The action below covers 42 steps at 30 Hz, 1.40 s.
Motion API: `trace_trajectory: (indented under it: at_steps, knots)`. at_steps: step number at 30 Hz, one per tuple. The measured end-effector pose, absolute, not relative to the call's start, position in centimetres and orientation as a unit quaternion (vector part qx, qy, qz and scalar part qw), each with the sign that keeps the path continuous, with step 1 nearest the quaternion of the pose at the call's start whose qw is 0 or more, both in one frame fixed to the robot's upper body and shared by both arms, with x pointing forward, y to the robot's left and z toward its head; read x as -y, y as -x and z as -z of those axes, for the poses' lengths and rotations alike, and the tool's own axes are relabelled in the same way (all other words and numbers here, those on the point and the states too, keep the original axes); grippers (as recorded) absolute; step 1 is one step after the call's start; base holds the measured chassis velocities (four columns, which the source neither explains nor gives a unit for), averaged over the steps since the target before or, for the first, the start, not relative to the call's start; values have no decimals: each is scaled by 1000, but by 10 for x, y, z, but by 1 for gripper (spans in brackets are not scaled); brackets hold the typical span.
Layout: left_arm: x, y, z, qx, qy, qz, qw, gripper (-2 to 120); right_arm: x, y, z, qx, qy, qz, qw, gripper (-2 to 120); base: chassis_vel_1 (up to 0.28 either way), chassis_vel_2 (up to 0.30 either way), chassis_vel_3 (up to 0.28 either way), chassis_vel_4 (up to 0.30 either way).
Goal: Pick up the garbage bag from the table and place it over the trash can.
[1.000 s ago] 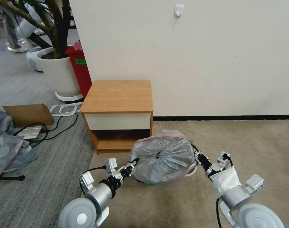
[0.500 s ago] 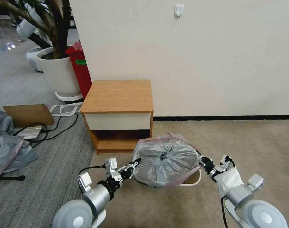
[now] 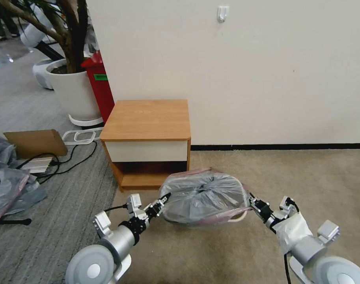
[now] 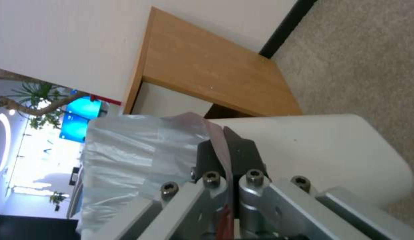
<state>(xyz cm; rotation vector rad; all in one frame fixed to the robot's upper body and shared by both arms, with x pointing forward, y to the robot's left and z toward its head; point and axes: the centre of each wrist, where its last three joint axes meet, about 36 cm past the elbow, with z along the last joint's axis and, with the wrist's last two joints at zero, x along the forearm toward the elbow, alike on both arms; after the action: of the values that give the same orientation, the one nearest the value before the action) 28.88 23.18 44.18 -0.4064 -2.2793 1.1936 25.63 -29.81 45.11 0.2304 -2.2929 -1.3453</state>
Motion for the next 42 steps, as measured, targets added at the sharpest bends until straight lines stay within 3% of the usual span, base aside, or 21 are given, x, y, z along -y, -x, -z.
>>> trace_trajectory:
  at_steps: [14, 31, 37, 40, 42]
  knots:
    - [-231, -293, -446, 821, 159, -480, 267, 10, 270, -262, -417, 854, -96, 474, 189, 0, 0, 0, 0, 0]
    - [-229, -291, -464, 810, 183, -493, 260, 11, 267, -278, -355, 880, -51, 423, 210, 0, 0, 0, 0, 0]
    - [-232, -291, -468, 809, 182, -494, 262, 11, 267, -276, -357, 886, -48, 412, 208, 0, 0, 0, 0, 0]
    - [-232, -290, -467, 816, 177, -484, 263, 11, 268, -273, -364, 890, -50, 405, 201, 3, 0, 0, 0, 0]
    - [-233, -290, -462, 828, 168, -465, 265, 11, 268, -268, -375, 895, -55, 400, 191, 14, 0, 0, 0, 0]
